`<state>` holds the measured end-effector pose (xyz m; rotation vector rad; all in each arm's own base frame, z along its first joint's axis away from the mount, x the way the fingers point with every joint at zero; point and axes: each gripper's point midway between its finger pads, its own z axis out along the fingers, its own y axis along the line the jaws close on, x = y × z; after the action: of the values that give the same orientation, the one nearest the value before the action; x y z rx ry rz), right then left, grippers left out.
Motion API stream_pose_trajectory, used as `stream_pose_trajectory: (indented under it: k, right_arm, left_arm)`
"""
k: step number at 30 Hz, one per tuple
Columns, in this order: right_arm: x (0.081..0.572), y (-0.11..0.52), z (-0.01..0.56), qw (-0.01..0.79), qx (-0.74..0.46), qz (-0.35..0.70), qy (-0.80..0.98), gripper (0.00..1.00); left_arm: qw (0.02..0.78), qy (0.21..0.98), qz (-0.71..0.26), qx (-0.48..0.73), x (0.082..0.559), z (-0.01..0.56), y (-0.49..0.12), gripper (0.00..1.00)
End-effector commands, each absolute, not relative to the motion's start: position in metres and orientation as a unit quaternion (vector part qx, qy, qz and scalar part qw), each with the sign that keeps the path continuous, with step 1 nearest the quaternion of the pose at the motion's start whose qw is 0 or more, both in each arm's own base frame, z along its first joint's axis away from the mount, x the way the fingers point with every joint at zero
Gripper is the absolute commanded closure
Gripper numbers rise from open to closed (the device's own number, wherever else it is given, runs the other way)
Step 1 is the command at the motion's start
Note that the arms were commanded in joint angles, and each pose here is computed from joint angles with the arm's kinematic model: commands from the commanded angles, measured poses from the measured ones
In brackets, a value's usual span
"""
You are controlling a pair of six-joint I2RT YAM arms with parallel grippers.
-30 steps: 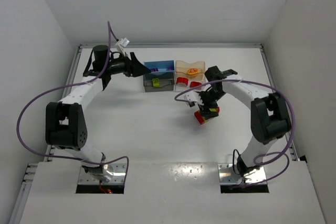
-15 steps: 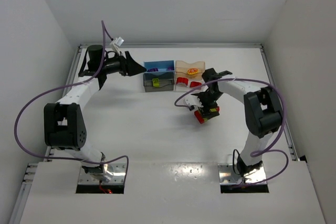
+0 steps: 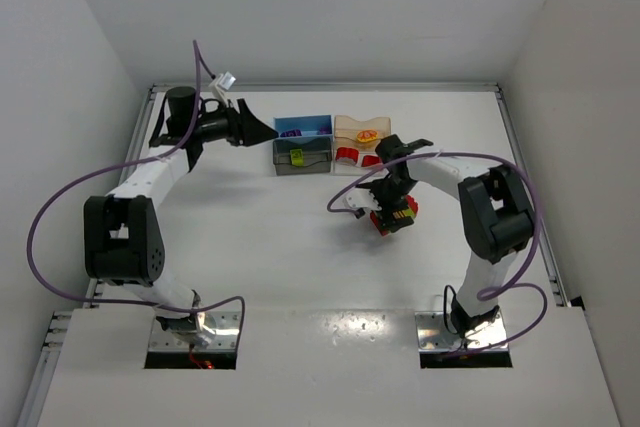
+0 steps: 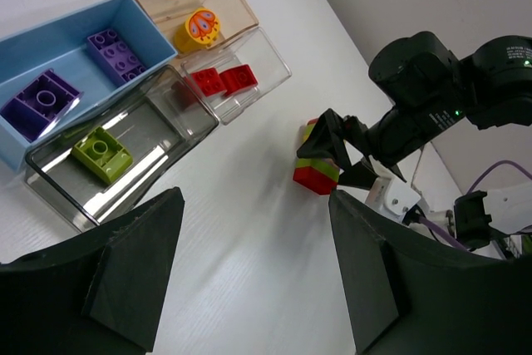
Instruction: Sort the legos into containers by color
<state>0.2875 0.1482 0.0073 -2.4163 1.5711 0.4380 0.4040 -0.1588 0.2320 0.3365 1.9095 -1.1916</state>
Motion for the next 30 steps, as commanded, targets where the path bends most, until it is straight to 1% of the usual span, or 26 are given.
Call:
stream_pose_trajectory:
  k: [1,5,6,8,9,11,12,13,14,15,16,18,19,21,22,24,25,30]
  right_arm:
    - [0.283,0.150,0.003,0.107,-0.830,0.158,0.525,0.11]
    - [0.283,0.146,0.000,0.098,-0.831,0.152,0.526,0.22]
    - [0.283,0.145,-0.003,0.092,-0.831,0.151,0.527,0.29]
    - [0.285,0.145,-0.003,0.095,-0.832,0.149,0.527,0.36]
    - [0.287,0.146,-0.003,0.099,-0.832,0.146,0.526,0.44]
    - [0.287,0.146,-0.003,0.098,-0.830,0.147,0.530,0.54]
    - [0.286,0.146,-0.003,0.097,-0.826,0.147,0.535,0.66]
    - [0.289,0.150,0.002,0.107,-0.824,0.148,0.537,0.72]
    - [0.294,0.155,0.007,0.120,-0.816,0.151,0.544,0.77]
    - [0.296,0.159,0.015,0.129,-0.810,0.155,0.551,0.85]
    - [0.304,0.170,0.028,0.149,-0.791,0.165,0.570,0.86]
    - [0.317,0.184,0.048,0.183,-0.766,0.172,0.591,0.87]
    - [0.331,0.199,0.067,0.218,-0.751,0.179,0.597,0.87]
    - [0.346,0.213,0.088,0.250,-0.707,0.191,0.634,0.89]
    - [0.355,0.224,0.105,0.275,-0.693,0.200,0.635,0.89]
    - [0.361,0.236,0.120,0.293,-0.668,0.214,0.650,0.89]
    - [0.364,0.245,0.132,0.304,-0.668,0.213,0.645,0.89]
    - [0.354,0.270,0.144,0.304,-0.663,0.238,0.642,0.90]
  left_arm:
    - [0.426,0.755,-0.476,0.145,0.404,0.231,-0.155,0.23]
    - [0.424,0.756,-0.478,0.142,0.403,0.229,-0.155,0.23]
    - [0.424,0.756,-0.478,0.142,0.403,0.229,-0.155,0.23]
    - [0.427,0.754,-0.477,0.144,0.404,0.230,-0.155,0.23]
    - [0.425,0.755,-0.479,0.141,0.403,0.228,-0.156,0.23]
    - [0.434,0.749,-0.479,0.144,0.402,0.232,-0.156,0.23]
    - [0.426,0.750,-0.487,0.138,0.397,0.229,-0.157,0.23]
    - [0.420,0.749,-0.495,0.137,0.393,0.226,-0.158,0.23]
    - [0.429,0.738,-0.500,0.143,0.391,0.231,-0.160,0.24]
    - [0.404,0.743,-0.521,0.116,0.380,0.220,-0.162,0.24]
    - [0.413,0.725,-0.541,0.109,0.374,0.234,-0.165,0.24]
    - [0.385,0.725,-0.565,0.085,0.349,0.214,-0.171,0.24]
    - [0.380,0.721,-0.573,0.081,0.341,0.213,-0.175,0.24]
    - [0.384,0.711,-0.583,0.082,0.329,0.217,-0.181,0.24]
    - [0.360,0.715,-0.594,0.074,0.318,0.207,-0.190,0.23]
    - [0.366,0.709,-0.598,0.076,0.315,0.212,-0.197,0.23]
    - [0.353,0.708,-0.606,0.077,0.308,0.211,-0.204,0.23]
    - [0.356,0.698,-0.618,0.071,0.323,0.226,-0.220,0.22]
